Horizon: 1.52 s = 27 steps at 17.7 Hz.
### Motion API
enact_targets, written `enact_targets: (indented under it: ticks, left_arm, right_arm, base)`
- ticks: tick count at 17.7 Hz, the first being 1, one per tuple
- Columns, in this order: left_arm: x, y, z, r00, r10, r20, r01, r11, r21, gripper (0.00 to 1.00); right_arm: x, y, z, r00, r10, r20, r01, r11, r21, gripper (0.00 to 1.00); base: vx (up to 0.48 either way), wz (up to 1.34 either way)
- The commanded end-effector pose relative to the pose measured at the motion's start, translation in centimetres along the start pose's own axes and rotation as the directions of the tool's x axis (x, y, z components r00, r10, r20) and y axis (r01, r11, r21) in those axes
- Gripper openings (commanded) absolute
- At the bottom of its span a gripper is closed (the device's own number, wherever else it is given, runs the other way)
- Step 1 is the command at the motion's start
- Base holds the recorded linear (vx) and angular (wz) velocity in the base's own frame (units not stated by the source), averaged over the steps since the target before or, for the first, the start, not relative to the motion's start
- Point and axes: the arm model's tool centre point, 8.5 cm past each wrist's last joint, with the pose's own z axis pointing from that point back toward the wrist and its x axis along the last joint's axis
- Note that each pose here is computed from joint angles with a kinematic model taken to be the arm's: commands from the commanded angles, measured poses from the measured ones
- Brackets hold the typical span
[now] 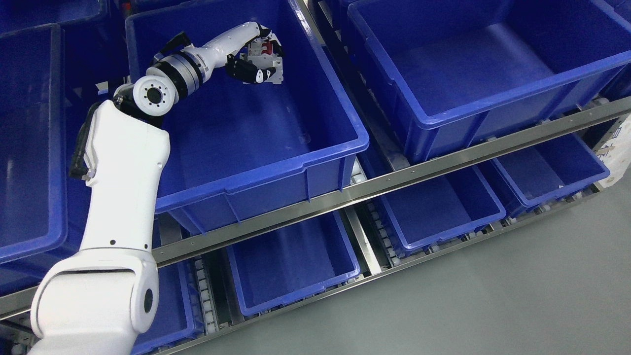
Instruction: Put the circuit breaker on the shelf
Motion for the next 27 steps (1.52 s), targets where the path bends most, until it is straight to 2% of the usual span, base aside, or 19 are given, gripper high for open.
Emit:
enact_targets:
  ticks: [1, 7, 10, 16, 20, 22, 24, 25, 27]
  left_arm:
    - [-3.4, -6.3, -1.3, 0.990, 0.081, -0.114, -0.099, 0.981, -0.166, 0.19]
    - [-5.0, -5.8, -0.3, 0.986, 0.076, -0.148, -0.098, 0.984, -0.147, 0.29]
    - [-5.1, -5.4, -0.2, 0.986, 0.073, -0.151, -0.095, 0.985, -0.141, 0.42]
    - [-5.3, -3.6, 0.3, 0.986, 0.059, -0.156, -0.078, 0.990, -0.115, 0.63]
    - [-3.5, 1.2, 0.2, 0.991, 0.066, -0.114, -0.067, 0.998, -0.008, 0.78]
    - [-3.6, 4.0, 0.9, 0.986, 0.140, -0.095, -0.125, 0.980, 0.153, 0.86]
    - [-3.7, 6.4, 1.7, 0.960, 0.277, -0.028, -0.253, 0.908, 0.333, 0.94]
    - [-3.8, 6.9, 1.9, 0.937, 0.349, 0.019, -0.330, 0.863, 0.382, 0.95]
    - [-4.1, 7.2, 2.2, 0.845, 0.521, 0.118, -0.517, 0.741, 0.428, 0.99]
  right_arm:
    - [0.1, -1.1, 0.0, 1.000, 0.002, 0.002, -0.002, 1.000, -0.013, 1.00]
    - [0.1, -1.1, 0.0, 1.000, 0.002, 0.002, -0.002, 1.000, -0.013, 1.00]
    - [0.1, -1.1, 0.0, 1.000, 0.002, 0.002, -0.002, 1.000, -0.013, 1.00]
    - [0.1, -1.1, 0.0, 1.000, 0.002, 0.002, -0.002, 1.000, -0.013, 1.00]
    - [0.1, -1.1, 0.0, 1.000, 0.002, 0.002, -0.002, 1.000, -0.013, 1.00]
    - [0.1, -1.1, 0.0, 1.000, 0.002, 0.002, -0.002, 1.000, -0.013, 1.00]
    - [0.1, -1.1, 0.0, 1.000, 0.002, 0.002, -0.002, 1.000, -0.013, 1.00]
    - [0.1, -1.1, 0.0, 1.000, 0.002, 0.002, -0.002, 1.000, -0.013, 1.00]
    - [0.1, -1.1, 0.0, 1.000, 0.002, 0.002, -0.002, 1.000, -0.013, 1.00]
  base:
    - [0.021, -0.04]
    - [0.011, -0.01]
    - [0.000, 0.00]
    - [0.000, 0.00]
    - [0.000, 0.00]
    - [0.000, 0.00]
    - [0.000, 0.00]
    - [0.000, 0.00]
    - [0.000, 0.00]
